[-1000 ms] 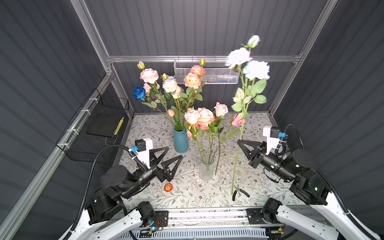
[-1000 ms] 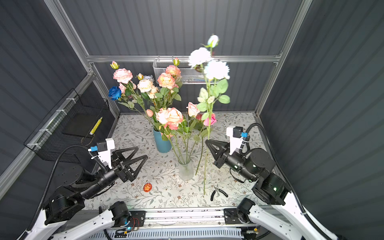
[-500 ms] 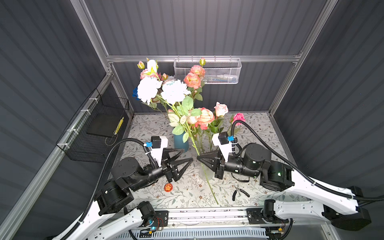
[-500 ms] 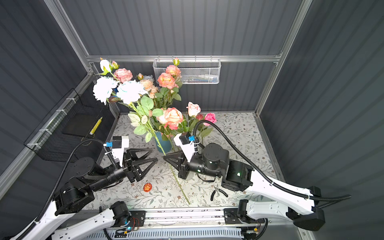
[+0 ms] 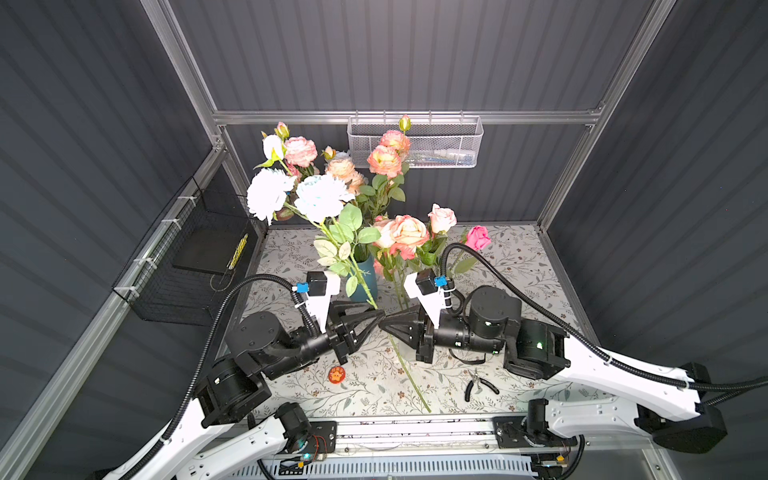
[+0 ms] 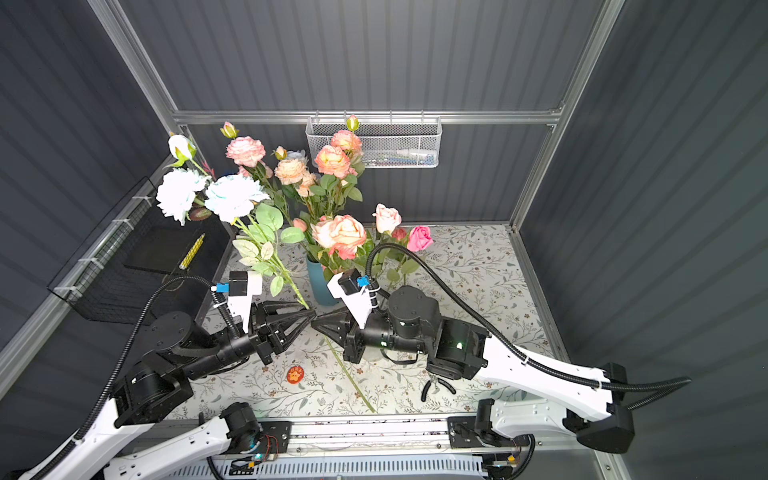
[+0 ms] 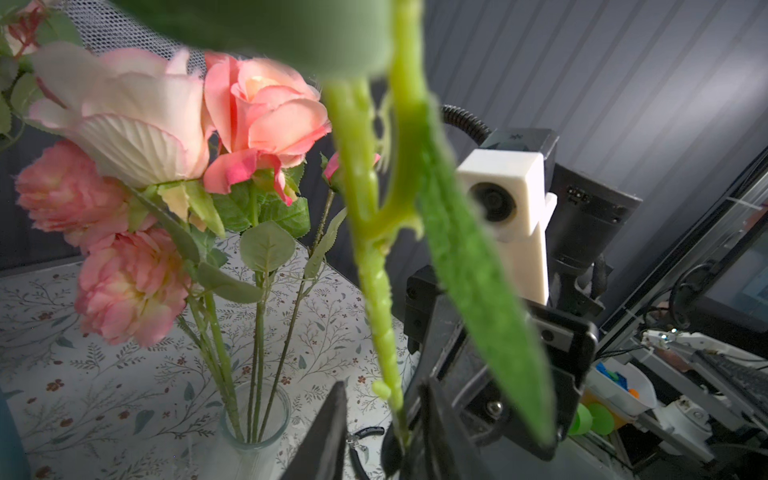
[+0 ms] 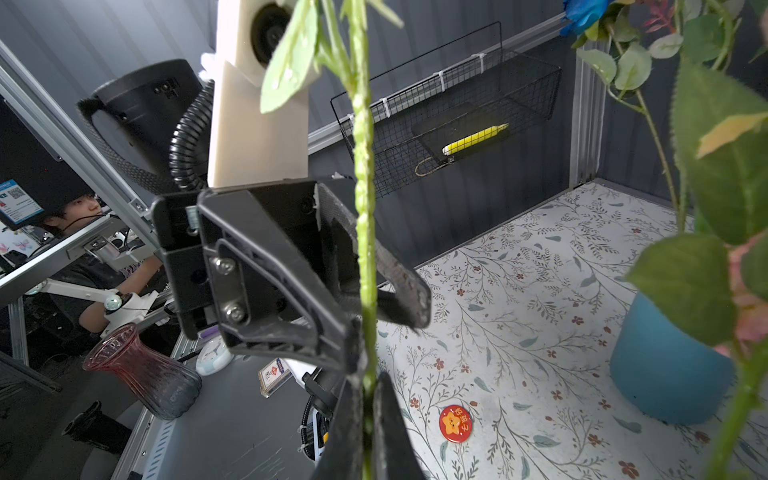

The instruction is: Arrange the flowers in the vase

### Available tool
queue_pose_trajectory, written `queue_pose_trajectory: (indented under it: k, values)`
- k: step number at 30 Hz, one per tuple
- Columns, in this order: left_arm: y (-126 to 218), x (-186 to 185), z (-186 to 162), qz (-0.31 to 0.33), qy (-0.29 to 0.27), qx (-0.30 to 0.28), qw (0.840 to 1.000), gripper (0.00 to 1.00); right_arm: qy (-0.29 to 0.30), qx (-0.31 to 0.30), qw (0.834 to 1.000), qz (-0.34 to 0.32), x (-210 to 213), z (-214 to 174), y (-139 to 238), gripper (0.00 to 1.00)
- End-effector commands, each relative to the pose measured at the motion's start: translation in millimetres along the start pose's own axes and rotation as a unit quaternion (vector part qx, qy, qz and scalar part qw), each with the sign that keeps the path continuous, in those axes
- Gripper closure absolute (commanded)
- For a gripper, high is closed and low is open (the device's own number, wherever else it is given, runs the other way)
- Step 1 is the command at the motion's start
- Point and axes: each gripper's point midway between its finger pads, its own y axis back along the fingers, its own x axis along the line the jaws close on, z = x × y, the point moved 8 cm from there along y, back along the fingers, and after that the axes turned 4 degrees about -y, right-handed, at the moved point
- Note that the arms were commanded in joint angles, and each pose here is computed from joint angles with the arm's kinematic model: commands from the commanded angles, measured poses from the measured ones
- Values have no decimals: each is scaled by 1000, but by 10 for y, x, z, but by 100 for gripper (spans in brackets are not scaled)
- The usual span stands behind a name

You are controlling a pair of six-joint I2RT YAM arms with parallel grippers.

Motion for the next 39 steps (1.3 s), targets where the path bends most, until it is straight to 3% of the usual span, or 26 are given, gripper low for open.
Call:
queue_pose_trajectory:
  k: [1, 3, 5, 6, 10, 12, 17, 23, 31, 39]
  values:
    - [49, -95, 167, -22, -16, -29, 999, 78, 11, 3, 1000, 21, 70, 41, -20, 100]
    - [39, -94, 173, -21, -16, -29, 999, 86, 9, 8, 1000, 18, 54, 14, -39, 100]
    - [36, -93, 187, -18, -16, -31, 999, 100, 10, 7, 1000, 9, 34, 4, -24, 100]
    - [36, -88, 192, -15, -17, -32, 999, 100, 10, 5, 1000, 1, 20, 0, -8, 95]
    - [65, -73, 263, 4, -27, -50, 998, 100, 18, -23, 999, -34, -11, 50, 205, 60]
    - [88, -73, 324, 13, -37, -68, 997, 100, 26, -45, 997, -63, -45, 89, 363, 54]
    - [110, -74, 556, 45, -82, -121, 988, 100, 42, -120, 984, -123, -70, 207, 903, 50]
    - [-146, -89, 756, 49, -123, -134, 982, 100, 48, -165, 973, -155, -58, 279, 1336, 50]
    - [-402, -88, 929, 57, -164, -142, 974, 100, 48, -174, 971, -160, -55, 272, 1464, 51]
    - [-609, 31, 822, 85, -182, -117, 973, 100, 50, -177, 970, -161, -55, 263, 1513, 51]
